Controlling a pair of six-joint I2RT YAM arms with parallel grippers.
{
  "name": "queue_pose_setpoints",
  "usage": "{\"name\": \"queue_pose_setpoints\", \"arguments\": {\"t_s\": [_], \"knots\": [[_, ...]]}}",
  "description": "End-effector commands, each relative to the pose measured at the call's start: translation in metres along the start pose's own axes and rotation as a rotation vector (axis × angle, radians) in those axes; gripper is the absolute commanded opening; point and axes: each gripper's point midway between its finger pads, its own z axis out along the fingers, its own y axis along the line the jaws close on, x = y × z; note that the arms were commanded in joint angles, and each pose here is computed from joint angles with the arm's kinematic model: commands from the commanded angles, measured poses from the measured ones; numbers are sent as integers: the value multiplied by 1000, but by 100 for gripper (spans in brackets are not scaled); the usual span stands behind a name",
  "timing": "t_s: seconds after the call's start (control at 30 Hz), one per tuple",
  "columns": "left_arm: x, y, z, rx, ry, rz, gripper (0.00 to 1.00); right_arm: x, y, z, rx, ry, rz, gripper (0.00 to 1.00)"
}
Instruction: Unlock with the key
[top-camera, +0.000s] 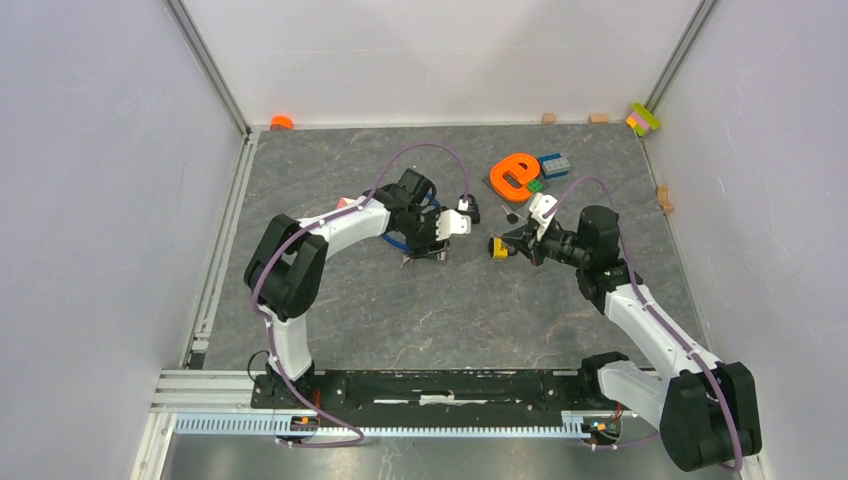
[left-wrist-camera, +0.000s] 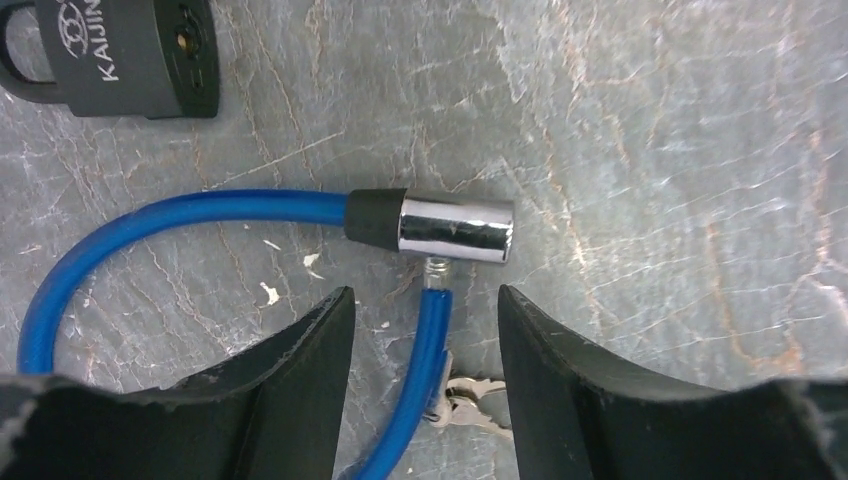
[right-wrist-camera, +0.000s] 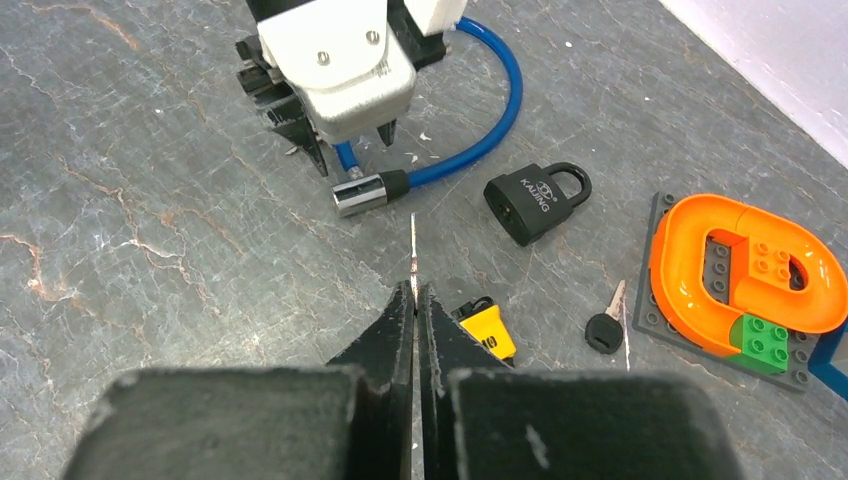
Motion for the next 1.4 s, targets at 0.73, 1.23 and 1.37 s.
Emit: {"name": "queue_pose_setpoints", "arguments": {"t_s": [0.73,1.23,1.37], "knots": [[-17,4,-31,5,91,51,2,-21,-5,-9,18,-42,-87,0],[-49,-58,-98,316,185,-290,2,-26,10,-17,-45,40,-315,0],[-54,-68,-96,375,185,-366,2,-26,18,-11,-40,86,-441,0]]}}
